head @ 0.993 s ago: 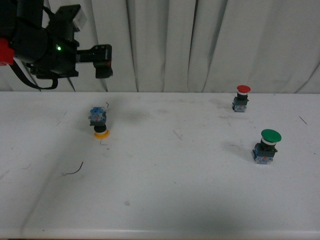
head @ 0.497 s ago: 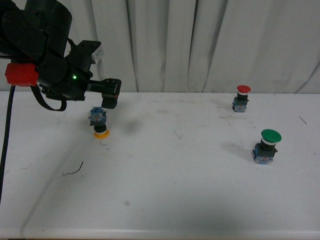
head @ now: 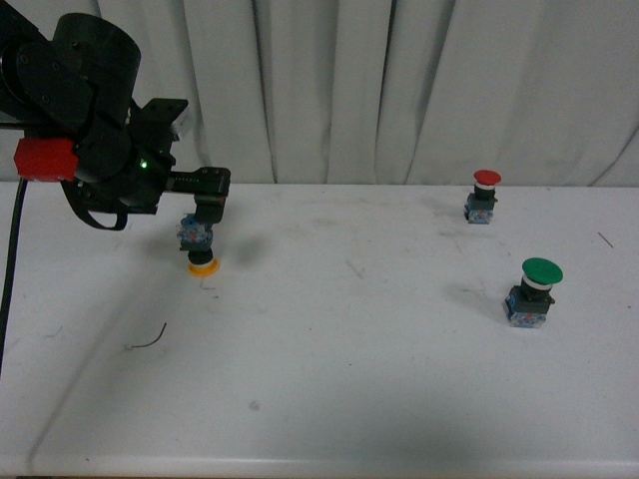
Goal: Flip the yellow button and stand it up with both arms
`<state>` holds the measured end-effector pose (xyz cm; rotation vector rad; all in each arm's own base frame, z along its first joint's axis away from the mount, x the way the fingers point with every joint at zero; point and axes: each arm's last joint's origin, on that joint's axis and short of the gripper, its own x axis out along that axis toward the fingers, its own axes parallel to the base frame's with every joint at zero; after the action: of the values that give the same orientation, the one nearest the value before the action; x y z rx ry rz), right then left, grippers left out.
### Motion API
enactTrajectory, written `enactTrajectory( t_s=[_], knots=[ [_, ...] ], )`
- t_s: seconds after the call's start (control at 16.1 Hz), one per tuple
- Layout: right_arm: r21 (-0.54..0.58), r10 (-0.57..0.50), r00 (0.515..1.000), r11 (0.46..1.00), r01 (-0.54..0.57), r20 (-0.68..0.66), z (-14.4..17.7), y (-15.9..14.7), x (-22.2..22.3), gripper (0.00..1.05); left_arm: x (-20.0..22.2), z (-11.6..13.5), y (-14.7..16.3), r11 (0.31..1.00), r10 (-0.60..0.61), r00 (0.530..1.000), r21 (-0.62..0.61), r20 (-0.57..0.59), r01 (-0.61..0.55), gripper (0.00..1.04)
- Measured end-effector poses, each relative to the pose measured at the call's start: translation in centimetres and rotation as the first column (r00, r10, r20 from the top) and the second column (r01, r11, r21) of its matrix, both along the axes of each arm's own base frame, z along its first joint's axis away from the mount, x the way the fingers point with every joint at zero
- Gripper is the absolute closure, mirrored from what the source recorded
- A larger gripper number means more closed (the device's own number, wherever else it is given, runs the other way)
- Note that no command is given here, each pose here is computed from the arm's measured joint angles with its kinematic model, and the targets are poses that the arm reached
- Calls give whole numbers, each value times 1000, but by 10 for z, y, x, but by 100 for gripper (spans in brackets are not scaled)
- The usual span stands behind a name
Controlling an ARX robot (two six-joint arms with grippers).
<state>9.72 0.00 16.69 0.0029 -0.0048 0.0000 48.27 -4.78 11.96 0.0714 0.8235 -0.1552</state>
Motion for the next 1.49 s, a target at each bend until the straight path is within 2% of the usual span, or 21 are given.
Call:
enactTrajectory(
  t_s=[0.06, 0.19, 0.56, 0.62, 0.81, 0.87, 0.99, 1.12, 1.24, 1.37, 1.49],
  knots=[
    [0, 0, 1000, 1000, 0, 0, 0, 0, 0, 6, 0, -8, -2, 1000, 4, 1000, 3, -26, -4, 7],
    [0, 0, 1000, 1000, 0, 0, 0, 0, 0, 6, -1, -8, -5, 1000, -1, 1000, 6, -29, 1, 7],
    [0, 0, 1000, 1000, 0, 0, 0, 0, 0, 6, 0, -8, -6, 1000, -7, 1000, 5, -22, 7, 69],
    [0, 0, 1000, 1000, 0, 0, 0, 0, 0, 6, 0, -4, -7, 1000, -18, 1000, -15, -6, 18, 74],
    [0, 0, 1000, 1000, 0, 0, 0, 0, 0, 6, -14, 4, -8, 996, -40, 999, -78, 23, 42, 74],
    [0, 0, 1000, 1000, 0, 0, 0, 0, 0, 6, -22, 13, -10, 992, -54, 997, -112, 49, 59, 74],
    [0, 0, 1000, 1000, 0, 0, 0, 0, 0, 6, -42, 44, -23, 968, -96, 983, -214, 154, 128, 74],
    [0, 0, 1000, 1000, 0, 0, 0, 0, 0, 6, -64, 78, -40, 908, -133, 949, -348, 286, 232, 74],
    [0, 0, 1000, 1000, 0, 0, 0, 0, 0, 6, -96, 100, -61, 770, -154, 888, -512, 433, 382, 74],
    [0, 0, 1000, 1000, 0, 0, 0, 0, 0, 6, -116, 92, -80, 625, -119, 862, -638, 492, 450, 74],
    [0, 0, 1000, 1000, 0, 0, 0, 0, 0, 6, -120, 73, -92, 503, -67, 870, -736, 489, 453, 74]
  ],
)
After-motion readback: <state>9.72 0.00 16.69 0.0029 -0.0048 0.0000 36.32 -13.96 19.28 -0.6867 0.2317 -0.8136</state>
